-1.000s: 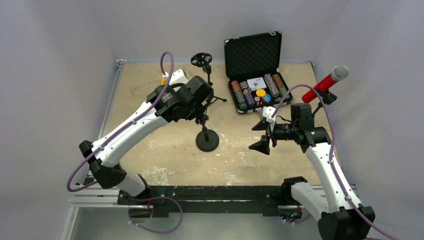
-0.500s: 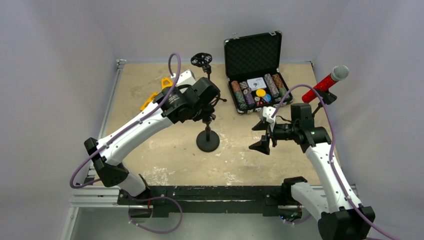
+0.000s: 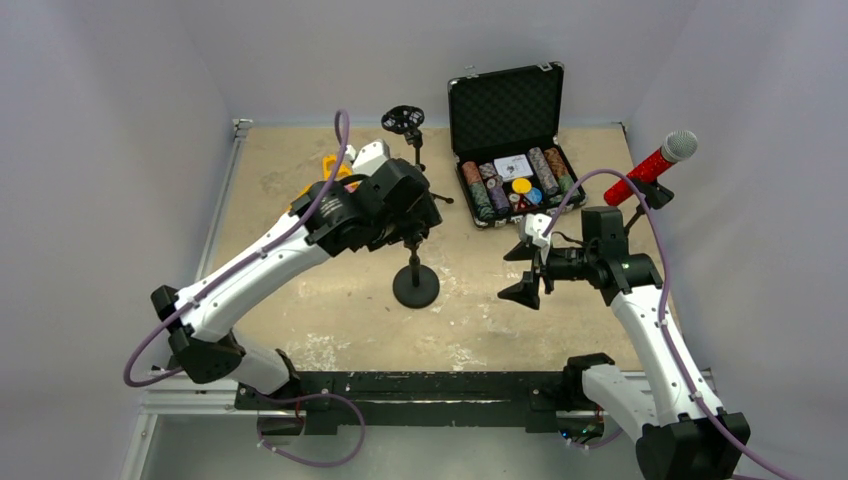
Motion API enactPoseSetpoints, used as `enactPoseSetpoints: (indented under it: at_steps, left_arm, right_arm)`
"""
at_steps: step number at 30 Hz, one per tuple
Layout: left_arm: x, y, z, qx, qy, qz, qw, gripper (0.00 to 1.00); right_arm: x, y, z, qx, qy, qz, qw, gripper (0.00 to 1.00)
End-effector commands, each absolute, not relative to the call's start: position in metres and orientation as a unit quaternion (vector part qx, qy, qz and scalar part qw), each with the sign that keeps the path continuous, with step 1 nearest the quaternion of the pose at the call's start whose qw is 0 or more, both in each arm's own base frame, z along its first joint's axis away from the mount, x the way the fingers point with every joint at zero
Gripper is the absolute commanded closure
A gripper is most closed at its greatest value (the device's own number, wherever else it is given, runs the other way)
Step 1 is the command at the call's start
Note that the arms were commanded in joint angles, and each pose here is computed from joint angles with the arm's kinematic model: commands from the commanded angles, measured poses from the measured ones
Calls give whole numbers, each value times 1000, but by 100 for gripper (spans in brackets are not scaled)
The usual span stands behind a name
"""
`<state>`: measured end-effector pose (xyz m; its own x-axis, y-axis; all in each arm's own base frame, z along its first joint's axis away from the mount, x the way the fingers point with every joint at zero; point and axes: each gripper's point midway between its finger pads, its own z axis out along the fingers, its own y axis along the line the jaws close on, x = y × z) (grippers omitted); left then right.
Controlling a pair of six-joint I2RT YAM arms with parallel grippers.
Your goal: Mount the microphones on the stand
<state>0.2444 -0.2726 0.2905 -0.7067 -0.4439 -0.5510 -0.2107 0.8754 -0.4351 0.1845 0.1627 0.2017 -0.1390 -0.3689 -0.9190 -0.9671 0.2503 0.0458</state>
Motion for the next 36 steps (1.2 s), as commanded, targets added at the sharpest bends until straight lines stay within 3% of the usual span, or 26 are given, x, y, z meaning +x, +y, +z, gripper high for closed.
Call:
enactPoseSetpoints:
  at_steps: [1,8,11,18,23,28,32,36]
  left_arm:
    - [237,-256,329,-129,882,-221,396,1]
    - [206,-236,340,79,821,-284,489,1]
    - [195,-207,323,136,799,-256,528,1]
    - [187,-141,270,178,794,-152,561,1]
    - [195,-124,240,166,826,-123,524,0]
    - [206,-139,220,189,835,-142,497,0]
    - [203,-191,204,279,790,-237,492,6]
    - [208,-226,210,351,709,-290,539,13]
  right_arm:
    - [181,163,199,-509,656,358,426,16]
    - [170,167,197,-532,626,374,430,15]
    - [165,169,195,-540,615,382,429,15]
    - [163,168,190,-541,611,391,426,15]
    - [168,165,187,-531,620,394,422,15]
    - [169,165,184,-529,621,395,422,15]
    - [167,166,186,-529,617,399,424,15]
    - [167,166,188,-532,613,399,427,15]
